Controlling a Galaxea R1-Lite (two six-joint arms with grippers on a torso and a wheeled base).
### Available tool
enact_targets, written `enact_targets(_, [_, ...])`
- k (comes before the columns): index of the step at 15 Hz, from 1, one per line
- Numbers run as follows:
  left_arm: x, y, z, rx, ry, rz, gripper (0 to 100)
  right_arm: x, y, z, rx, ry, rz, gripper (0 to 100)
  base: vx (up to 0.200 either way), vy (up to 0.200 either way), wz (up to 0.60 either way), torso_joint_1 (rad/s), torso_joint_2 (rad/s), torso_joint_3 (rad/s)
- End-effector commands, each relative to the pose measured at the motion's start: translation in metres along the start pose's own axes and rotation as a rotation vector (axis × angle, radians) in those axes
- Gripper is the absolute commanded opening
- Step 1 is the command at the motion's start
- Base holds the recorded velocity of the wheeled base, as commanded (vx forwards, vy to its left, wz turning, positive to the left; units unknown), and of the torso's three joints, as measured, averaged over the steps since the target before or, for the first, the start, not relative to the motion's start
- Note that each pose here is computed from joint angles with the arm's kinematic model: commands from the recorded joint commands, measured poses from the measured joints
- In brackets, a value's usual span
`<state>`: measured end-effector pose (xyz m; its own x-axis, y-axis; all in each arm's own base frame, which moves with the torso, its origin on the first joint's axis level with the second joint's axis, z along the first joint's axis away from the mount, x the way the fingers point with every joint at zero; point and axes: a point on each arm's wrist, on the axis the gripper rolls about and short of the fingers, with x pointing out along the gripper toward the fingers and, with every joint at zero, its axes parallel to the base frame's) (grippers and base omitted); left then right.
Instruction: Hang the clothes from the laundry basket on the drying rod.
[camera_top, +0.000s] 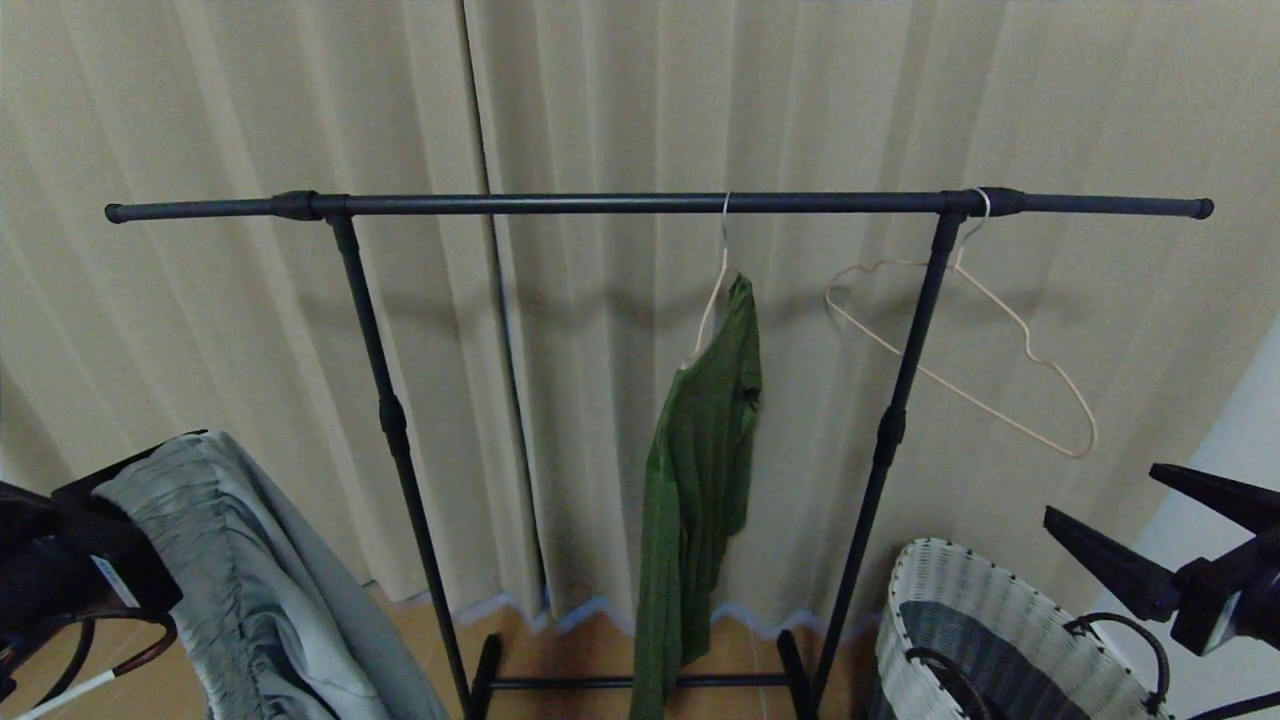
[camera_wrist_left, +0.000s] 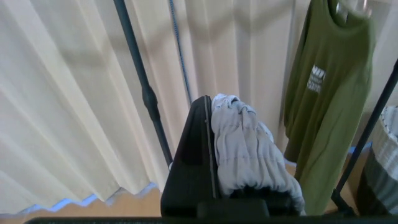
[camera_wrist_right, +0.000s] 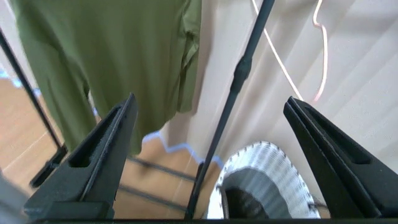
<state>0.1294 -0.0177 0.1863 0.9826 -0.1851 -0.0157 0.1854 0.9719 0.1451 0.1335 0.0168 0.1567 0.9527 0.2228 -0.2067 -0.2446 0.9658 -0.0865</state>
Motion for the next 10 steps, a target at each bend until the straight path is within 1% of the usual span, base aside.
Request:
enact_targets(1, [-0.001, 0.000, -0.001, -0.001, 0.001, 0.002, 0, -0.005, 0.002, -0.008, 0.000, 0.017, 0.003, 100, 0.000, 0.000, 0.00, 0.212, -0.50, -0.281])
enact_targets(3, [-0.002, 0.000, -0.004, 0.004, 0.012, 0.002, 0, -0.004, 0.001, -0.007, -0.002, 0.019, 0.002, 100, 0.000, 0.000, 0.00, 0.232, -0.51, -0.288])
enact_targets(4, [-0.002, 0.000, -0.004, 0.009, 0.011, 0.004, 0, -0.003, 0.001, -0.006, -0.003, 0.019, 0.002, 100, 0.000, 0.000, 0.00, 0.139, -0.32, -0.178])
enact_targets(7, [-0.007, 0.000, -0.003, 0.015, -0.007, 0.009, 0, 0.000, 0.001, -0.006, -0.001, 0.031, -0.002, 100, 0.000, 0.000, 0.00, 0.054, -0.10, -0.061])
enact_targets(10, [-0.010, 0.000, -0.003, 0.012, -0.014, 0.011, 0, 0.003, -0.001, 0.004, -0.006, -0.001, -0.005, 100, 0.000, 0.000, 0.00, 0.000, 0.00, 0.000])
